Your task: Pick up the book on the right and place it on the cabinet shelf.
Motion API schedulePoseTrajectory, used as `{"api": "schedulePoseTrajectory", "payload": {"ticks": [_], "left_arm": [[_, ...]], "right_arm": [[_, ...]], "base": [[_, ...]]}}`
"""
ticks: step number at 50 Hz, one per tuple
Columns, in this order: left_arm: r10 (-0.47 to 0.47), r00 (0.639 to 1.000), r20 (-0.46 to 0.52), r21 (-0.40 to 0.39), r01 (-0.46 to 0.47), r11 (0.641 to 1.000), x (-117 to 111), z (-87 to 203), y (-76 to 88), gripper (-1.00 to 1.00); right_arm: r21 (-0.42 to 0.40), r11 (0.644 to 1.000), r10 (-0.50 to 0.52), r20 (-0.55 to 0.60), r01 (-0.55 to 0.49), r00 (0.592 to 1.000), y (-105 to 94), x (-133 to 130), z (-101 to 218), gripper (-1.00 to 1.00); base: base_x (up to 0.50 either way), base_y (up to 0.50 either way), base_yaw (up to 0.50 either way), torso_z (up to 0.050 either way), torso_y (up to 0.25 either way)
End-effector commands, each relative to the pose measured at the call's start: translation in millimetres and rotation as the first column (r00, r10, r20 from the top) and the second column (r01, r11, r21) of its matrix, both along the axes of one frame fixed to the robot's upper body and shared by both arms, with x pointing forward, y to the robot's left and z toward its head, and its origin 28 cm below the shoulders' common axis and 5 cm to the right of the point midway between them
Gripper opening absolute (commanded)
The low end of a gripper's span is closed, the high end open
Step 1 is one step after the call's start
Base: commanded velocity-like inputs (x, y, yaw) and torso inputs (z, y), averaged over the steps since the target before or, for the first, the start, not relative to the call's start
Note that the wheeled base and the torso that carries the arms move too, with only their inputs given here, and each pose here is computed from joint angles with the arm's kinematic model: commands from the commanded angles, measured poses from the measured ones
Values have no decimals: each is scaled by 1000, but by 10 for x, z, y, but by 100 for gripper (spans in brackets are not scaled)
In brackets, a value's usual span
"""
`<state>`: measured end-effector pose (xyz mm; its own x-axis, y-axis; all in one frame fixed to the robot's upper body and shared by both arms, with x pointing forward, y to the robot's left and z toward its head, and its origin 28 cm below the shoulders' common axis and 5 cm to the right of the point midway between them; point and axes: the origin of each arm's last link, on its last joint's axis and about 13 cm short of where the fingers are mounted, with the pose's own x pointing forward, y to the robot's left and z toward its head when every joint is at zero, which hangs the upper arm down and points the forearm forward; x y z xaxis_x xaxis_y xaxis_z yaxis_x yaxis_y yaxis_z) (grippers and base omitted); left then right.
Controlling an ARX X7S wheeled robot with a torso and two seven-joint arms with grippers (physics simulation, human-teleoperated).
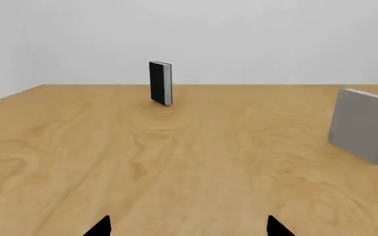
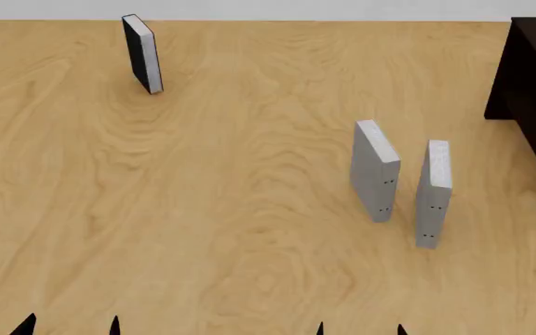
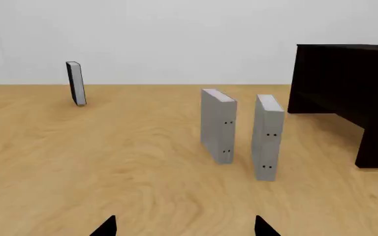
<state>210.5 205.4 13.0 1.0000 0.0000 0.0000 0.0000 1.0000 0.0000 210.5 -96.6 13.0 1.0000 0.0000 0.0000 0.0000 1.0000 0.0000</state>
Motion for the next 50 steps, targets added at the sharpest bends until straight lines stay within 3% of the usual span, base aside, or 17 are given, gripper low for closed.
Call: {"api": "schedulePoseTrajectory", "payload": {"ticks": [1, 5, 6, 7, 8, 11, 16, 26, 34, 50], "left_arm": [[0, 1000, 0, 0, 0, 1000, 1, -1, 2, 100], [-16, 998, 53, 16, 15, 1000, 18, 5, 2, 100], [-46, 995, 86, -26, 48, 999, -32, 43, 10, 100], [-47, 997, 63, -14, 48, 999, -30, 46, 13, 100], [-49, 995, 92, -25, 52, 998, -22, 137, 28, 100], [-49, 989, 143, -20, 52, 998, 15, 345, 32, 100], [-31, 975, 221, -22, 37, 999, 146, 735, 68, 100], [-27, 956, 291, -5, 30, 1000, 337, 1127, 57, 100], [-52, 938, 342, 22, 48, 999, 353, 1258, 40, 100], [-44, 936, 349, 29, 37, 999, 358, 1206, 46, 100]], "right_arm": [[0, 1000, 0, 0, 0, 1000, 4, -1, 3, 100], [-8, 1000, -16, 24, 16, 1000, -11, 21, 5, 100], [-23, 1000, -17, 30, 17, 999, -2, 23, 12, 100], [-27, 1000, -15, 32, 16, 999, 2, 28, 22, 100], [-88, 996, -27, 87, 34, 996, 7, 43, 201, 100], [-109, 993, -37, 148, 54, 988, -19, 79, 455, 100], [-113, 991, -40, 247, 70, 968, -41, 196, 900, 100], [-92, 993, -40, 339, 75, 940, -38, 300, 1354, 100], [-72, 994, -46, 360, 77, 932, -62, 335, 1377, 100], [-74, 995, -38, 352, 68, 935, -121, 318, 1364, 100]], "base": [[0, 0, 0, 0, 0], [0, 0, 0, 0, 0], [0, 0, 0, 22, 0], [0, 0, 0, 50, 0], [0, 0, 0, 50, 0], [0, 0, 0, 50, 0], [0, 0, 0, 50, 0], [0, 0, 0, 50, 0], [24, -6, 0, 50, 0], [497, -134, 0, 42, 0]]}}
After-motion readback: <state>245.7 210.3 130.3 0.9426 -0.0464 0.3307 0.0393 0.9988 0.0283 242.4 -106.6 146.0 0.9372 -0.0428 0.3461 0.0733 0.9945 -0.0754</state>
